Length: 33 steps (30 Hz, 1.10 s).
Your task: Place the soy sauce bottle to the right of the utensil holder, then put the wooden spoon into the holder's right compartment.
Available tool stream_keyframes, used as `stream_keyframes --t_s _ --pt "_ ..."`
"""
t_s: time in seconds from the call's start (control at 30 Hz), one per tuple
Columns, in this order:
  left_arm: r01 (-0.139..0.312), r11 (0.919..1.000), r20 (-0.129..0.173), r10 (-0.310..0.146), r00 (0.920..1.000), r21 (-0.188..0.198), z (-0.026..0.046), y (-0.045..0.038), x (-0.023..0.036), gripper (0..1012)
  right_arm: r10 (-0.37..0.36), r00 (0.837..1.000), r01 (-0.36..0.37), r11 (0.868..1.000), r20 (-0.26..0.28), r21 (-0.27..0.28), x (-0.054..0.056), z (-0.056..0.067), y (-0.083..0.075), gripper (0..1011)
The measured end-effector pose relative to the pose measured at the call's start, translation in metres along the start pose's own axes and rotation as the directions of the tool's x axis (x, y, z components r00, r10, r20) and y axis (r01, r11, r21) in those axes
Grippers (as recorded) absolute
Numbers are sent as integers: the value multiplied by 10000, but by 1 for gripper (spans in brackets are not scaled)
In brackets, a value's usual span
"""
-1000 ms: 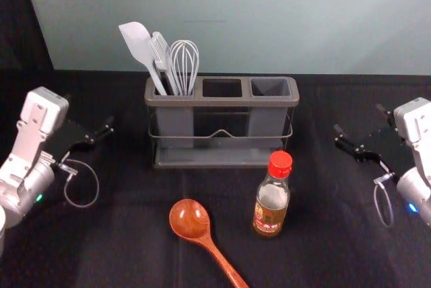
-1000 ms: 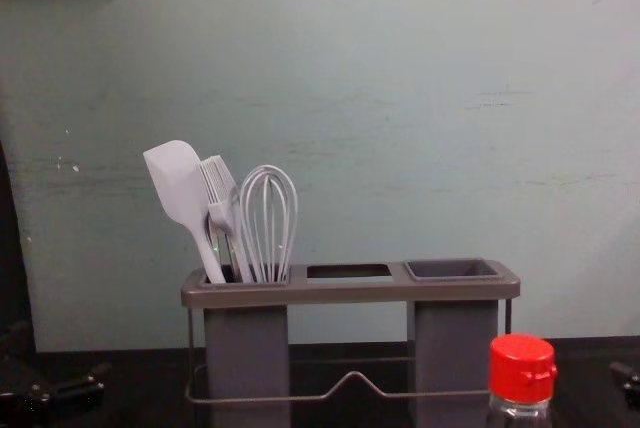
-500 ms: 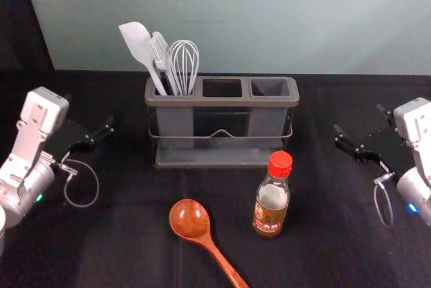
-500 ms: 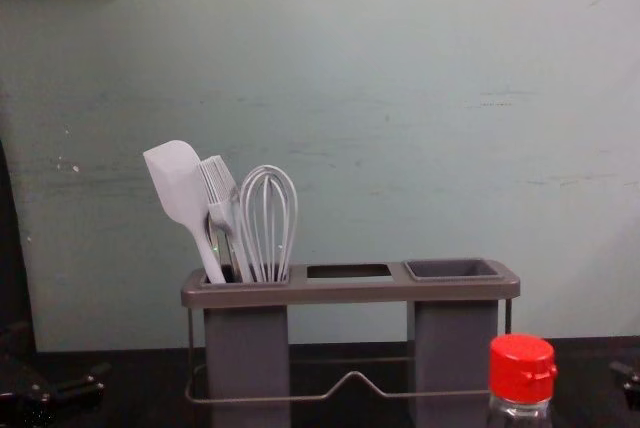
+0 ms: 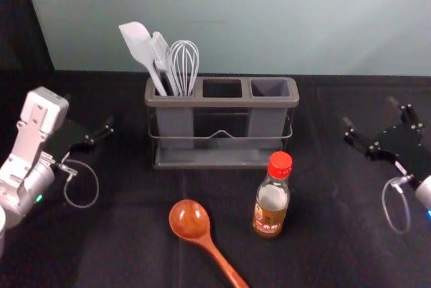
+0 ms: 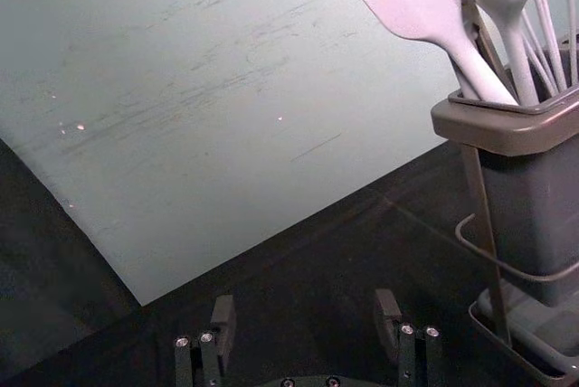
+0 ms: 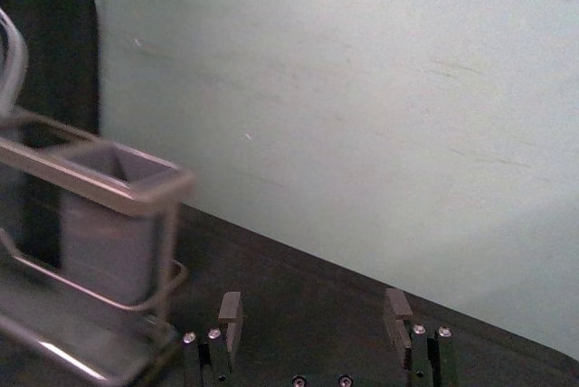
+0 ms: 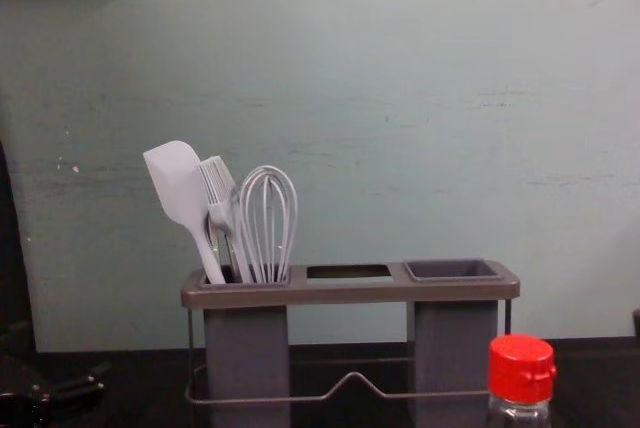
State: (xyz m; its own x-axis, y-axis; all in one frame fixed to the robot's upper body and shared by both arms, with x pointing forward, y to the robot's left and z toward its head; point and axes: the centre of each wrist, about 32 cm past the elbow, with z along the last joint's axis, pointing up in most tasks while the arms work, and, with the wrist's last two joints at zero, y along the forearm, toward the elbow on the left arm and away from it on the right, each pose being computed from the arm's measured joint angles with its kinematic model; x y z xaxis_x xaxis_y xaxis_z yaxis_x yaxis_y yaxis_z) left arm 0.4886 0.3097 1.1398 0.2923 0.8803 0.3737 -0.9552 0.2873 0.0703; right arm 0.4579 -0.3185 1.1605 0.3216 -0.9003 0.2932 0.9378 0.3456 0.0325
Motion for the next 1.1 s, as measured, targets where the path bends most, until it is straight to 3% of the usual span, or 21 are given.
stream_keyframes --t_s 0.2,0.43,0.6,0.73,0.93,0.97,1.1 --pt "0 10000 0 0 10000 1 0 0 0 1005 893 9910 -869 9958 -1002 274 74 175 -260 1003" --pt "0 10000 0 0 10000 0 0 0 0 1005 1701 9704 -1682 9854 -1716 258 89 253 -432 1002" --pt "0 10000 0 0 10000 0 0 0 0 1005 2580 9470 -2592 9656 -1914 192 121 290 -552 1002" --pt "0 10000 0 0 10000 0 0 0 0 1005 3389 9190 -3417 9396 -2015 223 160 301 -613 1002" --pt "-1 10000 0 1 10000 -1 0 0 0 1005 4645 8641 -4660 8839 -1937 409 214 295 -647 1003" --pt "0 10000 0 0 10000 0 0 0 0 1005 4918 8498 -4921 8692 -1895 488 224 284 -641 1002" --pt "0 10000 0 0 10000 -1 0 0 0 1005 5454 8179 -5429 8370 -1832 680 223 267 -614 1002"
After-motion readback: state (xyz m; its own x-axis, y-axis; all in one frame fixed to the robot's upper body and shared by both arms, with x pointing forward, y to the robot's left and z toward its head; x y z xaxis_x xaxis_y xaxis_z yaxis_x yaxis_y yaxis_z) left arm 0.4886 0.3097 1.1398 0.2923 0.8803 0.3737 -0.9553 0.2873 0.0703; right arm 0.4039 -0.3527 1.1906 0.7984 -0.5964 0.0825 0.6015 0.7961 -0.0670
